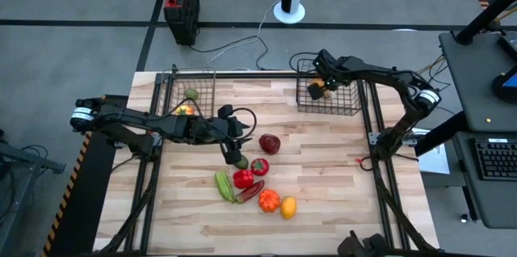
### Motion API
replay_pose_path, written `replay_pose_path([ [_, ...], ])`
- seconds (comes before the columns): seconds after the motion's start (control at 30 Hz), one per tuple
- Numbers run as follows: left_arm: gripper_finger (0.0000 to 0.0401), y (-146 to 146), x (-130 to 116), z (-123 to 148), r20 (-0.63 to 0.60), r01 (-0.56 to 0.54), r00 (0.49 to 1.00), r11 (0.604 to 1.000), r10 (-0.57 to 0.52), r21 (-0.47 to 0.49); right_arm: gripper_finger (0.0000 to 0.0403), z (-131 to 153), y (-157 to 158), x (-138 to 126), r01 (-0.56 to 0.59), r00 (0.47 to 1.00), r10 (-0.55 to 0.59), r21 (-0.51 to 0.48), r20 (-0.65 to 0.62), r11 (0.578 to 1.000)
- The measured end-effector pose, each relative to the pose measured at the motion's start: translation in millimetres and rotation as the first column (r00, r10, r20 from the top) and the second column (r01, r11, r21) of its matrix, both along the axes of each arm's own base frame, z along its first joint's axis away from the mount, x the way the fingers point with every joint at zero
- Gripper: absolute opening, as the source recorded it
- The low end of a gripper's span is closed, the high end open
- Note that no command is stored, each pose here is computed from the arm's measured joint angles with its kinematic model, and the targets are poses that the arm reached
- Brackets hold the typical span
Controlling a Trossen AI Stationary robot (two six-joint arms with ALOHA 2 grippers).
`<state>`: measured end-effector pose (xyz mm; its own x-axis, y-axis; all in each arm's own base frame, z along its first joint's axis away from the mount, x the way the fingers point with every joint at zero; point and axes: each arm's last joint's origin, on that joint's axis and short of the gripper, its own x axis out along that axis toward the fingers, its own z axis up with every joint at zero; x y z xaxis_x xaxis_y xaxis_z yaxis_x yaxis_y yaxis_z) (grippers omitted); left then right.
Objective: Sort produce into baskets
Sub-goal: Put the potato into the black wire basket, then put the cucumber into the black wire basket
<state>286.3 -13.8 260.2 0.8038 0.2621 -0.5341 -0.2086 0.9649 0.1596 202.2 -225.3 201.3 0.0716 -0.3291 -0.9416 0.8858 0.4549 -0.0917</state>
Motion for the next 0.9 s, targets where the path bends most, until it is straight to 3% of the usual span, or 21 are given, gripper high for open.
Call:
replay_pose_path([
  [0.3,0.0174,-2,-6,-8,-0.078,-0.039,0.996,0.998,0.034,-0.056,0.0334,49,30,-2,-0.007,0.99,0.023,-0.115,0.138,0.993],
  [0.5,0.0174,-10,-9,-11,-0.115,-0.021,0.993,0.996,0.011,-0.085,0.0327,76,77,8,-0.104,0.961,0.143,-0.17,0.237,0.98],
  [0.77,0.0174,-23,-13,-15,-0.169,0.077,0.98,0.984,-0.105,-0.162,0.0327,82,145,31,-0.302,0.897,0.336,-0.158,0.286,0.94],
  [0.9,0.0174,-28,-19,-20,-0.24,0.086,0.96,0.968,-0.143,-0.236,0.0327,77,173,38,-0.335,0.888,0.376,-0.185,0.264,0.924],
])
